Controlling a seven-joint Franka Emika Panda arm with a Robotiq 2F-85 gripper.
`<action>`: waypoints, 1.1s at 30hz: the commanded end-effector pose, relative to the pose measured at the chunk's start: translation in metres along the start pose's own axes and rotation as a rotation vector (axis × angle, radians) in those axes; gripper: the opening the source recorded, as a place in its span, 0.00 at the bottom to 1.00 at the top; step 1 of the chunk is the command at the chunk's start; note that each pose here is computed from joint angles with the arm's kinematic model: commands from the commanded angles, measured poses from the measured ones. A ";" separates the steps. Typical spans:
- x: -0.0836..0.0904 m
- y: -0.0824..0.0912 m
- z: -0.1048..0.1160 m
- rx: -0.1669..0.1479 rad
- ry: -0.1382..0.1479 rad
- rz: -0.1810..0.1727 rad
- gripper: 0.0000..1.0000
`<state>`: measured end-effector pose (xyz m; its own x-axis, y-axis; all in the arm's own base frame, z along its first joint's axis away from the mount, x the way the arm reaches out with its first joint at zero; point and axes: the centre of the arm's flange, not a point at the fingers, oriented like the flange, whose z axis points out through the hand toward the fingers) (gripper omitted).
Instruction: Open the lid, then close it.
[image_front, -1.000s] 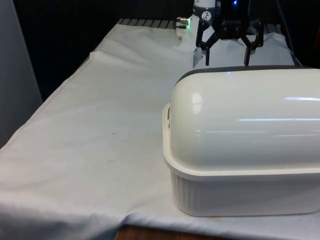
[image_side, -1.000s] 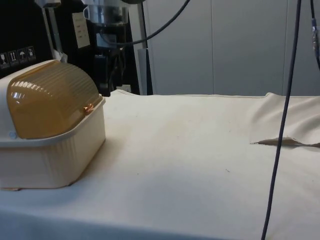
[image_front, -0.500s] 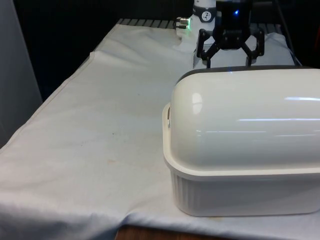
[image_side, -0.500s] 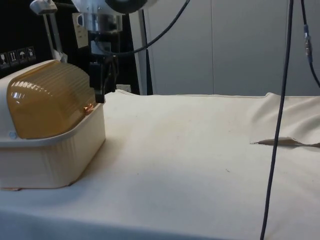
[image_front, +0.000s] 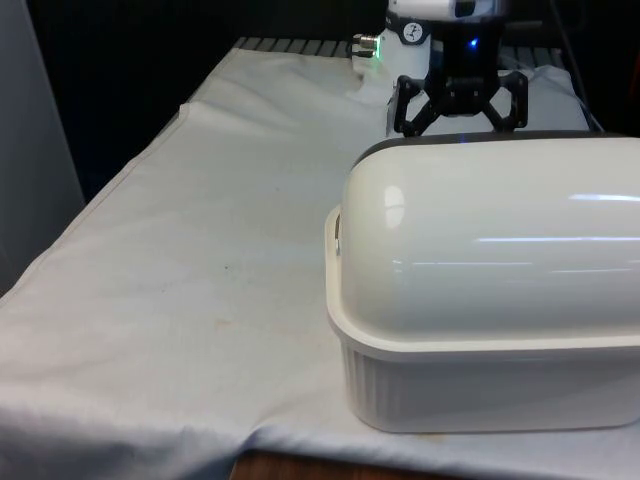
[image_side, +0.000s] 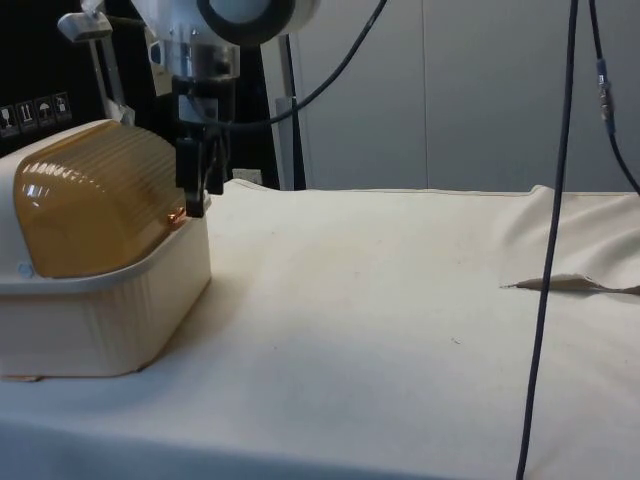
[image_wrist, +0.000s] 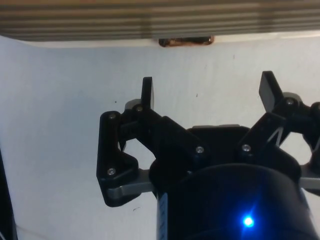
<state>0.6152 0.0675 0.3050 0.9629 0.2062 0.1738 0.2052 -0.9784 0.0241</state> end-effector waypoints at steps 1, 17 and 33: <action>0.001 -0.002 0.002 0.011 0.008 -0.001 1.00; 0.001 -0.008 0.015 0.016 0.020 0.027 1.00; 0.003 -0.008 0.016 0.019 0.031 0.043 1.00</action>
<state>0.6184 0.0750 0.2897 0.9662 0.1669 0.1964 0.1692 -0.9856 0.0049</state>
